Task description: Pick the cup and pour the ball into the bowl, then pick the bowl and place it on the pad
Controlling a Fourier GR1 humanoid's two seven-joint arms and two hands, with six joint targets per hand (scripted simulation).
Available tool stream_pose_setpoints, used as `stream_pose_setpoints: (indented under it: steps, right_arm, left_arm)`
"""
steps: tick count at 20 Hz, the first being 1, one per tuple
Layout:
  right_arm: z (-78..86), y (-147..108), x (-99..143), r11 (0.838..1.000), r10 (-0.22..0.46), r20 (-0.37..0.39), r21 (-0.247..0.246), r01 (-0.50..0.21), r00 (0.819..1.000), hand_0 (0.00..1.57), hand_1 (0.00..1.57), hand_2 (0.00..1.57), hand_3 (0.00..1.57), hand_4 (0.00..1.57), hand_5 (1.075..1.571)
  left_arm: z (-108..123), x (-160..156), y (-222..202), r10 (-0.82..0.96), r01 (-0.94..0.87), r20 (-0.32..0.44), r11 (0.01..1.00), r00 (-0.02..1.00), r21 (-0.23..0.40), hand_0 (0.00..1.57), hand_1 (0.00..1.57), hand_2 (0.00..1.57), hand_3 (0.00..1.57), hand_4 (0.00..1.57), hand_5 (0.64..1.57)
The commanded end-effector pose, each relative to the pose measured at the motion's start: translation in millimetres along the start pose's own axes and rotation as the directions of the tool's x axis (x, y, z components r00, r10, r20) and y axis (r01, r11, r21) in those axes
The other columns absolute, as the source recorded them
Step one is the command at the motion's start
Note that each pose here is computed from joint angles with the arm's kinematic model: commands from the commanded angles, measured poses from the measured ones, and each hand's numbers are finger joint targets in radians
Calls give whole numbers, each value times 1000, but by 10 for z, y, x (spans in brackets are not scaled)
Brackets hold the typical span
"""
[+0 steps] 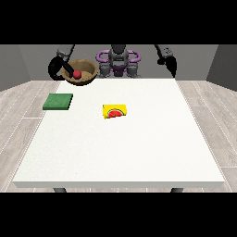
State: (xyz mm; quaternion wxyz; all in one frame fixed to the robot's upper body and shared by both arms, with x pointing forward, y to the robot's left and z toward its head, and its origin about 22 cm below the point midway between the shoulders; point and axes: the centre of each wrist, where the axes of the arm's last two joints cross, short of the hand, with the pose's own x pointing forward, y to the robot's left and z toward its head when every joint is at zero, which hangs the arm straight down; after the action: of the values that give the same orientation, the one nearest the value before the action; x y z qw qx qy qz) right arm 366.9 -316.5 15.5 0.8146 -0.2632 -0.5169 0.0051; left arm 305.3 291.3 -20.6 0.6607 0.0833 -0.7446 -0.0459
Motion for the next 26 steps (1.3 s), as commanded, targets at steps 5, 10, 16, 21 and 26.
stream_pose_setpoints:
  steps: [5, 10, 16, 21, 26]
  right_arm:
    - [-95, -1171, -308, 995, 11, 53, -101, -6, 999, 1571, 1571, 1571, 0, 888, 1571]
    - [-102, -1287, -350, 984, -80, 118, -150, 98, 990, 1571, 1571, 1571, 0, 864, 1570]
    - [-129, -1274, -170, 970, -123, 217, -181, 164, 968, 1571, 1571, 1571, 0, 793, 1567]
    - [-196, -1484, -192, 934, -203, 155, -266, 239, 967, 1571, 1571, 1571, 252, 544, 1561]
    - [-210, -1557, -319, 932, -166, 143, -299, 203, 976, 850, 850, 880, 1102, 0, 1513]
  left_arm:
    - [-142, 368, 598, 30, -31, 107, 1000, 994, 7, 0, 0, 0, 0, 1289, 1510]
    - [-218, 919, 1706, 22, -44, 242, 995, 970, 87, 0, 0, 0, 0, 1296, 1571]
    - [-26, 842, 2263, 53, -106, 319, 983, 946, 151, 0, 0, 0, 0, 1226, 1566]
    - [-128, 1002, 2162, 35, -69, 335, 994, 942, 90, 0, 0, 0, 0, 1185, 1559]
    - [-143, 1227, 2329, 30, -83, 379, 989, 925, 126, 0, 0, 0, 0, 1175, 1551]
